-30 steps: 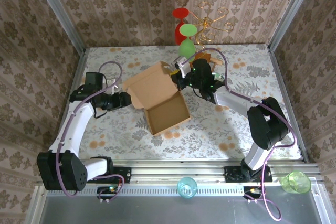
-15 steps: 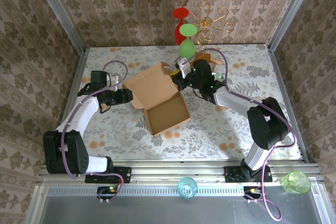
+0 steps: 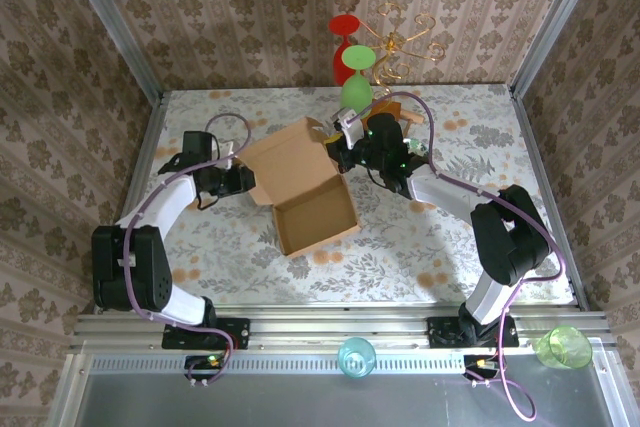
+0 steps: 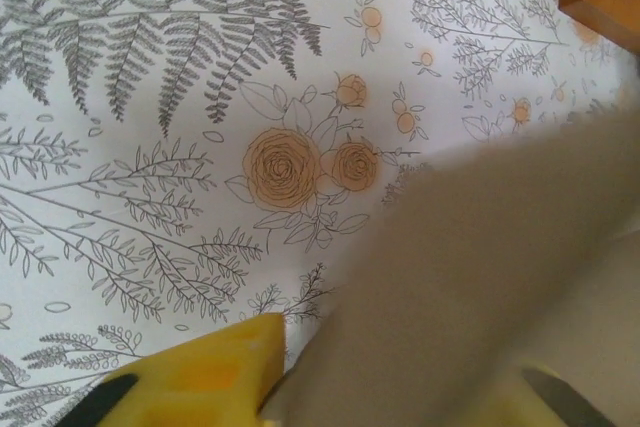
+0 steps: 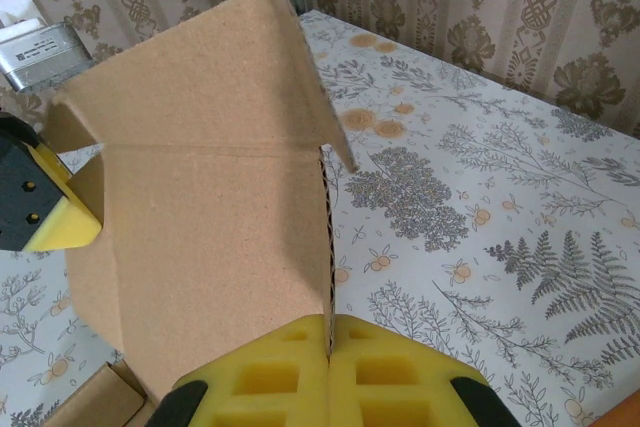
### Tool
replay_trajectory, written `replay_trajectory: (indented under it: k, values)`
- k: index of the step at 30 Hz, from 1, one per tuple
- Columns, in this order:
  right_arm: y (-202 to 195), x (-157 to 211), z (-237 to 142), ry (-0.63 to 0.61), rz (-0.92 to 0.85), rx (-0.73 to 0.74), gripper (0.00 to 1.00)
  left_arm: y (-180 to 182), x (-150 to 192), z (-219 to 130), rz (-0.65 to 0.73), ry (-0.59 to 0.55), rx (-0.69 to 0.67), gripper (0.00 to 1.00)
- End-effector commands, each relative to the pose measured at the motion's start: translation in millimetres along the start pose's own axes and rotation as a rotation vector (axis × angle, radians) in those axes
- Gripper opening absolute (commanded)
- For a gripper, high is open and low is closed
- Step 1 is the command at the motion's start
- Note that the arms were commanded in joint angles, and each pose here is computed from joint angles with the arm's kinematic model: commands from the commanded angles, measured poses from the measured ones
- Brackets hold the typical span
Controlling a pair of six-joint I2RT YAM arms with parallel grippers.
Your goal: Fold the paper box
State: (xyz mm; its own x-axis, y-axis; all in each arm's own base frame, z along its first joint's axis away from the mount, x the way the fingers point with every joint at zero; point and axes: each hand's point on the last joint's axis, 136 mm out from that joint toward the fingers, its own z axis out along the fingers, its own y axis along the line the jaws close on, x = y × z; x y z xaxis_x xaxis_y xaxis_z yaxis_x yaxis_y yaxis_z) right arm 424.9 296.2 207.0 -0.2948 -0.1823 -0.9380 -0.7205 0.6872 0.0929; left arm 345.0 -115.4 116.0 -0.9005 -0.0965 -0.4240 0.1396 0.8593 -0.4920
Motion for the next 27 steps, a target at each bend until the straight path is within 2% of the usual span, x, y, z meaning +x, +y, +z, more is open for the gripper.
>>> replay_trajectory:
  k: [1,4,9,14,18,22,24,27]
  values:
    - [-3,-14,-3,-0.036,0.009,0.019,0.0,-14,-13,-3,-0.007,-0.031,0.03,0.17]
    - [-1,-15,-2,-0.038,0.015,0.022,0.0,-15,-16,-2,-0.02,-0.039,0.012,0.08]
    - [3,-14,0,-0.032,0.053,0.041,0.0,-15,-27,-11,-0.016,-0.076,-0.06,0.0]
    - [6,-11,2,-0.002,0.129,0.1,0.02,-15,-39,-25,0.048,-0.143,-0.156,0.0]
    - [3,-8,2,0.045,0.251,0.163,0.22,-10,-48,-39,0.112,-0.228,-0.225,0.0]
    - [12,-10,-3,0.087,0.4,0.144,0.38,-10,-57,-50,0.208,-0.333,-0.247,0.0]
    - [13,-14,-9,0.106,0.468,0.152,0.44,-11,-59,-49,0.26,-0.365,-0.238,0.0]
    - [14,-18,-24,0.143,0.556,0.179,0.48,-11,-58,-48,0.315,-0.384,-0.227,0.0]
